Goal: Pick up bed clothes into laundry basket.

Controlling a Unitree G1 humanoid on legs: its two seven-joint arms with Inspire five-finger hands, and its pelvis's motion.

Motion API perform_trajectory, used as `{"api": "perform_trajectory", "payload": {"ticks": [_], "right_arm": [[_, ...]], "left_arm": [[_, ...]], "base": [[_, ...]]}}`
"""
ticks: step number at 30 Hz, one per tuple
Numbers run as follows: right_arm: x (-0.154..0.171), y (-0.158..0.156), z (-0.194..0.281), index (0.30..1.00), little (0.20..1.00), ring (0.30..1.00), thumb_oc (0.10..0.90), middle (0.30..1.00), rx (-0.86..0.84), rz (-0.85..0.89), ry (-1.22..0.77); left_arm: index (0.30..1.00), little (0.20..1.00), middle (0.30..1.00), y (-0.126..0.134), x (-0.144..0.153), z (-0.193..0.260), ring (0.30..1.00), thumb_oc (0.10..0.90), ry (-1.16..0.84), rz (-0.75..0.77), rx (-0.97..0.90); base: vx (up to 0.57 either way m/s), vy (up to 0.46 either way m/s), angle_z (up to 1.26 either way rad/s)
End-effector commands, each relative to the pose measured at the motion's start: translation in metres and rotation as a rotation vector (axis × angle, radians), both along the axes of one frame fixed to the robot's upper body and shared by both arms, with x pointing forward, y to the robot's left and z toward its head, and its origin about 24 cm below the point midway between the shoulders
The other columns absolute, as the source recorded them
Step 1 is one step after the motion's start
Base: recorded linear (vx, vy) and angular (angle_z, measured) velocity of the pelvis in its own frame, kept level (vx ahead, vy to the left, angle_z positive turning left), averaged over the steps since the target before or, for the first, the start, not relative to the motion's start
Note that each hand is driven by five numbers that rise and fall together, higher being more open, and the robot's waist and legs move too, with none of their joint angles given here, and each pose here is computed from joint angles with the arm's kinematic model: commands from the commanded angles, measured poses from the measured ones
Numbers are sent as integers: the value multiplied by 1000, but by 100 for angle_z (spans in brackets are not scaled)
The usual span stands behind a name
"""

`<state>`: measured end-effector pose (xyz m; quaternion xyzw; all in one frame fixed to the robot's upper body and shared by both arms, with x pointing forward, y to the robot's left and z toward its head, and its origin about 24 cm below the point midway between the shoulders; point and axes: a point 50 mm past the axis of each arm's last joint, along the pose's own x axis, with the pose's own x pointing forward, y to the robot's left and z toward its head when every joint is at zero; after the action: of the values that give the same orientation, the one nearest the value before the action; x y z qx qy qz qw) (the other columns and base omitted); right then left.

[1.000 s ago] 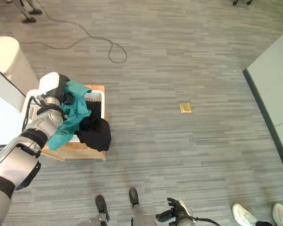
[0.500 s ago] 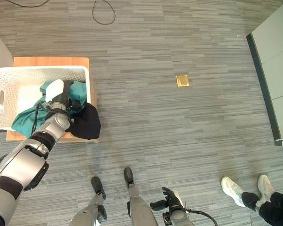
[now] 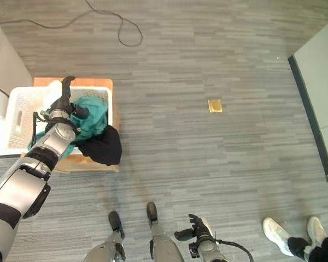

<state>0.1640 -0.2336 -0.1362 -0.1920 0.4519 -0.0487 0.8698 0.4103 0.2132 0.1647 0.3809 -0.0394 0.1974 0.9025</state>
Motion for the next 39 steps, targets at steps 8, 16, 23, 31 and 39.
{"api": "perform_trajectory", "payload": {"ticks": [8, 16, 23, 31, 39], "right_arm": [[-36, -31, -5, 900, 900, 900, 800, 900, -64, -56, 119], [21, -62, 37, 900, 900, 900, 800, 900, -185, -50, -121], [98, -89, 219, 900, 900, 900, 800, 900, -553, 255, -849], [71, -15, 299, 900, 900, 900, 800, 900, -641, 481, -1312], [90, 17, 294, 900, 900, 900, 800, 900, -458, 581, -1359]], "left_arm": [[900, 900, 900, -4, 0, 80, 900, 800, -336, -173, -321], [900, 900, 900, 20, -27, 102, 900, 800, -519, -187, -317], [900, 900, 900, 101, -98, 64, 900, 800, -601, -15, -239], [900, 900, 900, 135, -141, -34, 900, 800, -383, 147, -398], [900, 900, 900, 148, -198, -100, 900, 800, -210, 265, -493]], "base": [[42, 11, 24], [-16, -17, 24], [-89, -79, 61], [-34, -293, 92], [-46, -230, 81]]}}
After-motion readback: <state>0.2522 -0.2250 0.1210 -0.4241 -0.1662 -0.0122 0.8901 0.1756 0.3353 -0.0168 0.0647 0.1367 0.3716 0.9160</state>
